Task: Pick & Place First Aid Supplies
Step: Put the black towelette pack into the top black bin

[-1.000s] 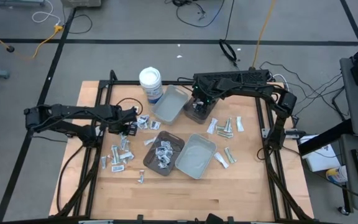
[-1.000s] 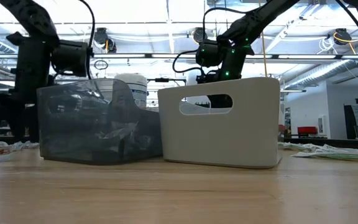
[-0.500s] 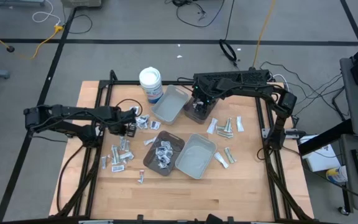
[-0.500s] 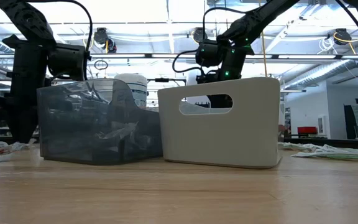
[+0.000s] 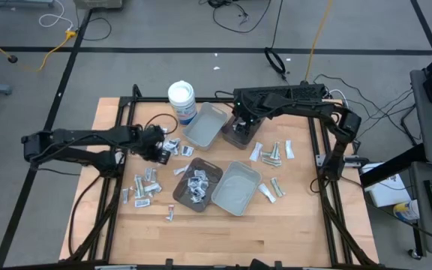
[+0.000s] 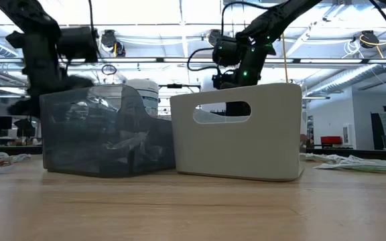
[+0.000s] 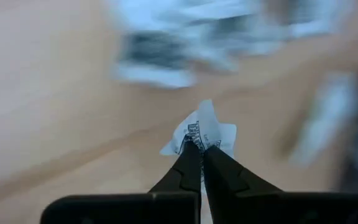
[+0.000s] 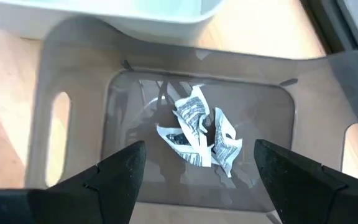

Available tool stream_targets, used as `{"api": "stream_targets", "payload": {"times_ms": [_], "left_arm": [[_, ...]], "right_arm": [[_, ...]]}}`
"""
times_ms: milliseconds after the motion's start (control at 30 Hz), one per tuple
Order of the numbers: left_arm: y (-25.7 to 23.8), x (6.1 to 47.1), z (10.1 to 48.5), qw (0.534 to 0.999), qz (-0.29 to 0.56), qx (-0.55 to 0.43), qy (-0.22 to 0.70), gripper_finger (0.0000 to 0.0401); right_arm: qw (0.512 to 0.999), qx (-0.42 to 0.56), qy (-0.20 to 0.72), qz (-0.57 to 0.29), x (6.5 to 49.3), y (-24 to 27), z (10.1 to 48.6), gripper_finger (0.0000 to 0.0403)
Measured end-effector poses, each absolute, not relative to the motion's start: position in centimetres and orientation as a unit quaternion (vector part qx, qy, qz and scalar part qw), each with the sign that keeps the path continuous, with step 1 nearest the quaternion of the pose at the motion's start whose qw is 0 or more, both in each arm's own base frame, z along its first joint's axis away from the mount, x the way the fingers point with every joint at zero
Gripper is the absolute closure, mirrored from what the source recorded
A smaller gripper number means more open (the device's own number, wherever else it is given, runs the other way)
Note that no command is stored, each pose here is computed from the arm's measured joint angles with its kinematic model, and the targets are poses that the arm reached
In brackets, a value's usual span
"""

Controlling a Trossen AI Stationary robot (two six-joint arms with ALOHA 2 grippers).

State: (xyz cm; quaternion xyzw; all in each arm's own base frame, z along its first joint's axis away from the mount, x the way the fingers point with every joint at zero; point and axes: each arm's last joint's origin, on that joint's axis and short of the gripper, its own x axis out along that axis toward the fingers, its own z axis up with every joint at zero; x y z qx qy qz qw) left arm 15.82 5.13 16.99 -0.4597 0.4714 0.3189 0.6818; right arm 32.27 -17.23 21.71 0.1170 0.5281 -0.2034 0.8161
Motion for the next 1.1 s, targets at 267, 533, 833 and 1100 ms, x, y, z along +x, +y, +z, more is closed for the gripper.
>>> {"api": "stream_targets", "payload": {"times_ms": [267, 533, 833, 1100], "left_arm": [[5.0, 16.5, 21.1, 0.834, 0.167, -0.408, 0.331, 0.0398], [5.0, 17.3, 23.8, 0.897, 0.053, -0.376, 0.226, 0.0399], [5.6, 19.8, 25.6, 0.923, -0.053, -0.363, 0.115, 0.0400], [6.7, 23.1, 24.0, 0.917, -0.075, -0.384, 0.084, 0.0401]], "right_arm": [[0.852, 0.118, 0.479, -0.174, 31.8, -16.7, 24.4, 0.0110], [0.863, 0.124, 0.464, -0.159, 31.9, -16.4, 24.9, 0.0110], [0.917, 0.182, 0.354, 0.021, 34.1, -14.0, 26.7, 0.0110], [0.942, 0.164, 0.282, 0.080, 36.0, -11.1, 28.3, 0.0110]]}}
